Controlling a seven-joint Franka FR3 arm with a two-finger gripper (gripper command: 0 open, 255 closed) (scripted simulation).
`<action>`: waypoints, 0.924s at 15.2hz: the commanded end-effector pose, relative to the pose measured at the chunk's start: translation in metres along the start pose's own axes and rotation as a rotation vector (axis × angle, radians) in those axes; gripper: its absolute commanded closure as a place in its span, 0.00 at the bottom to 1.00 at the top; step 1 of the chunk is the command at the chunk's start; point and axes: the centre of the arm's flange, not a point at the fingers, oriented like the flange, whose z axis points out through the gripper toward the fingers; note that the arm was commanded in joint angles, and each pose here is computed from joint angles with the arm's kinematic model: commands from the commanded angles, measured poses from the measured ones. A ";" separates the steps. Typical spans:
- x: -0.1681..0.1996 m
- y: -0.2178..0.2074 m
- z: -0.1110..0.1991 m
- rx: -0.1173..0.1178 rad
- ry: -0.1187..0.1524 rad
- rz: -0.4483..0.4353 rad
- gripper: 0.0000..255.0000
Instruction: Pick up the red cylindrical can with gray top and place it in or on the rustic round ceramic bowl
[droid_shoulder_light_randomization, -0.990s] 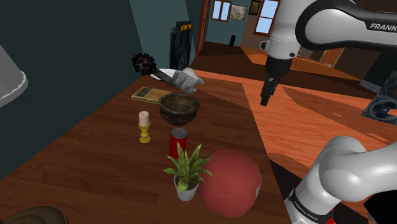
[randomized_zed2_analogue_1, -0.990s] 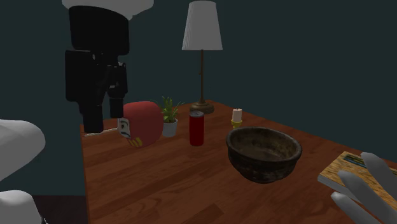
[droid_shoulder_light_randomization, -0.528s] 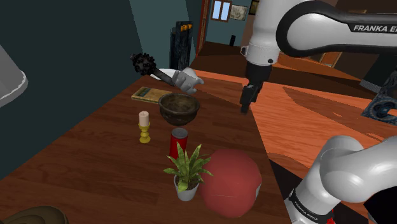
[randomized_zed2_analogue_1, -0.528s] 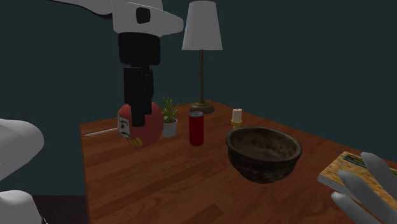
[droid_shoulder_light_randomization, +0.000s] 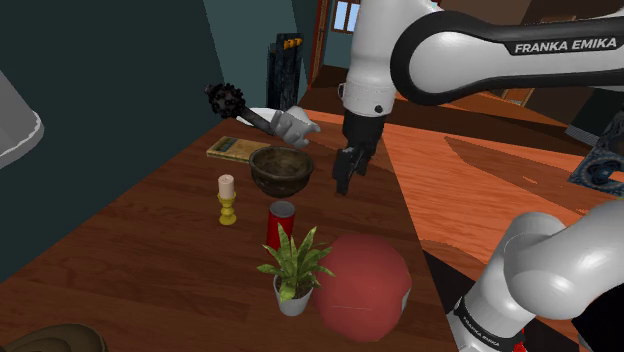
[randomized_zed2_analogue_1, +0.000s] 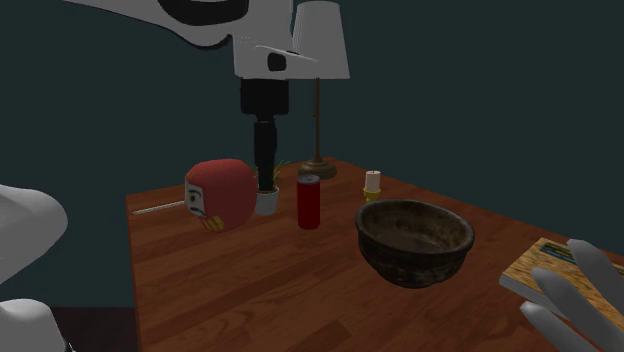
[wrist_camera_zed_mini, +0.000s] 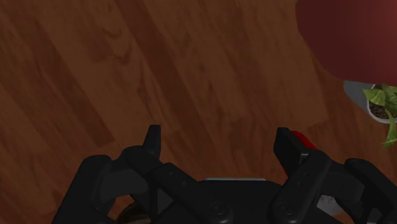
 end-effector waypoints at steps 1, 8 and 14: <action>0.013 -0.021 0.003 0.014 0.004 0.000 0.00; 0.057 -0.093 0.013 0.057 0.016 -0.003 0.00; 0.072 -0.118 0.032 0.071 0.020 -0.004 0.00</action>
